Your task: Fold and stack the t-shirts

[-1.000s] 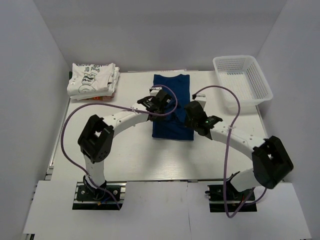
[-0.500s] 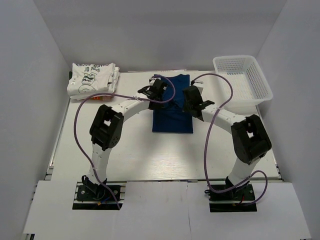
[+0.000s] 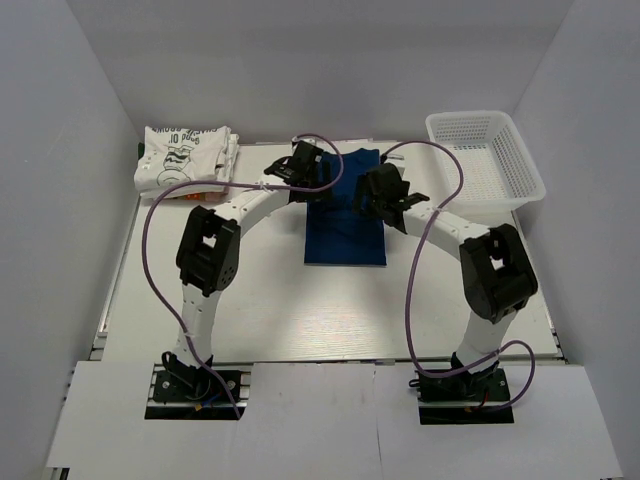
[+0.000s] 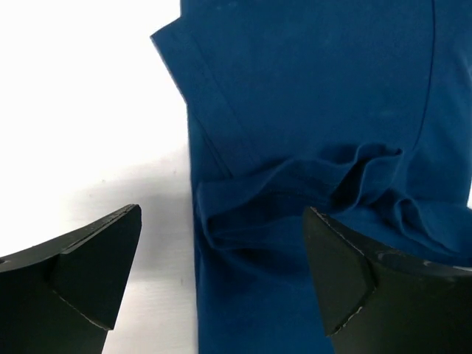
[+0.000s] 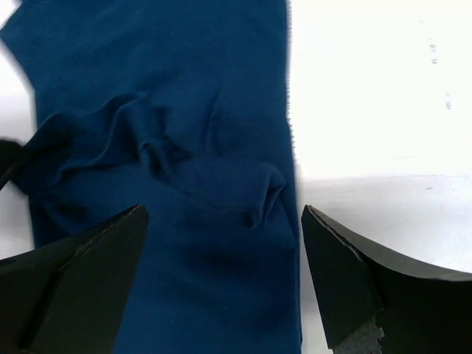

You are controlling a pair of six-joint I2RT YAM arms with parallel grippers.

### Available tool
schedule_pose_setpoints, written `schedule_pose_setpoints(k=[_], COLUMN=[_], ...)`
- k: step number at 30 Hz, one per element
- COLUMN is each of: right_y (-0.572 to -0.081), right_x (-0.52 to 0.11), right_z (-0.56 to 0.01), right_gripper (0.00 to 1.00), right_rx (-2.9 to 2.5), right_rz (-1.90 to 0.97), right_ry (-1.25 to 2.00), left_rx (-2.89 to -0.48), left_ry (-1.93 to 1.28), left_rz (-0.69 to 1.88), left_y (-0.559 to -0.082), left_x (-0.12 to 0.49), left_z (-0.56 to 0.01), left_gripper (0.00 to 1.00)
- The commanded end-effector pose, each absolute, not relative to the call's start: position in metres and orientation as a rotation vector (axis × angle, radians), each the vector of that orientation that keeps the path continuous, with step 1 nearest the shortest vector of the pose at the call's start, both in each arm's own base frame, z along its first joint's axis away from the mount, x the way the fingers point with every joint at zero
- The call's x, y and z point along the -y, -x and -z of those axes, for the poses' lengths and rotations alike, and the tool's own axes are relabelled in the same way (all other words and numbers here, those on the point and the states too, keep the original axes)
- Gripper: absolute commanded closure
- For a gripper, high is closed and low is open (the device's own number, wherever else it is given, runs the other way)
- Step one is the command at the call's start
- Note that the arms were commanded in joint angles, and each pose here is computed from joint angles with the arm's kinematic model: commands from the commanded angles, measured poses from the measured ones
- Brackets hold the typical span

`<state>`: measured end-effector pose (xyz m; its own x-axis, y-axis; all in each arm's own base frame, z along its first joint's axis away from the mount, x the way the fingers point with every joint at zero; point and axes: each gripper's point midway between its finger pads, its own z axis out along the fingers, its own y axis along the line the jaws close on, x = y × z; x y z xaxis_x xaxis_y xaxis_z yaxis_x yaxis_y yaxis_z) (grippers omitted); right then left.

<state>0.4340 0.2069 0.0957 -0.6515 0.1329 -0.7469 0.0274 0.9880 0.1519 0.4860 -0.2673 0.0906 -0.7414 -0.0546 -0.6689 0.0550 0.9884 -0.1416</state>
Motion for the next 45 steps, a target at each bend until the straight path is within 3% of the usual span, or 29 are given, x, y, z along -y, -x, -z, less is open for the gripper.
schedule_pose_setpoints(k=[1, 7, 12, 21, 27, 28, 29, 31, 34, 39, 40, 45], right_y=[-0.419, -0.383, -0.390, -0.451, -0.517, -0.524, -0.541, -0.558, -0.578, -0.536, -0.505, -0.425], right_x=[-0.225, -0.271, -0.297, -0.309, -0.307, -0.306, -0.308, -0.297, -0.297, -0.276, -0.258, -0.206], right_z=[-0.128, -0.116, -0.101, -0.073, -0.108, -0.090, -0.113, -0.097, -0.127, -0.184, -0.189, -0.143], right_gripper=[0.10, 0.10, 0.10, 0.10, 0.10, 0.10, 0.10, 0.10, 0.10, 0.10, 0.10, 0.10], right_rx=[-2.222, -2.223, -2.229, -2.245, -2.055, -2.077, -2.017, -2.021, -1.980, -1.932, -1.939, -2.116], right_rz=[-0.310, -0.574, -0.631, -0.507, -0.339, -0.306, -0.305, -0.252, -0.263, -0.309, -0.320, -0.341], right_ry=[0.021, 0.246, 0.319, 0.263, 0.245, 0.249, 0.232, 0.206, 0.226, 0.180, 0.158, -0.010], left_rx=[-2.340, -2.351, -2.391, -2.399, -2.428, -2.428, -2.428, -2.430, -2.448, -2.473, -2.475, -2.496], left_ry=[0.019, 0.163, 0.313, 0.368, 0.375, 0.375, 0.375, 0.363, 0.336, 0.198, 0.166, 0.026], left_rz=[0.223, 0.197, 0.091, 0.124, 0.100, 0.100, 0.100, 0.095, 0.090, 0.256, 0.268, 0.489], left_y=[-0.470, -0.405, -0.349, -0.303, -0.296, -0.296, -0.296, -0.298, -0.300, -0.309, -0.314, -0.326], left_x=[0.256, 0.211, 0.164, 0.141, 0.137, 0.137, 0.137, 0.138, 0.141, 0.179, 0.185, 0.230], left_z=[-0.150, -0.136, -0.110, -0.106, -0.102, -0.102, -0.102, -0.102, -0.101, -0.100, -0.095, -0.084], left_gripper=[0.00, 0.00, 0.00, 0.00, 0.00, 0.00, 0.00, 0.00, 0.00, 0.00, 0.00, 0.00])
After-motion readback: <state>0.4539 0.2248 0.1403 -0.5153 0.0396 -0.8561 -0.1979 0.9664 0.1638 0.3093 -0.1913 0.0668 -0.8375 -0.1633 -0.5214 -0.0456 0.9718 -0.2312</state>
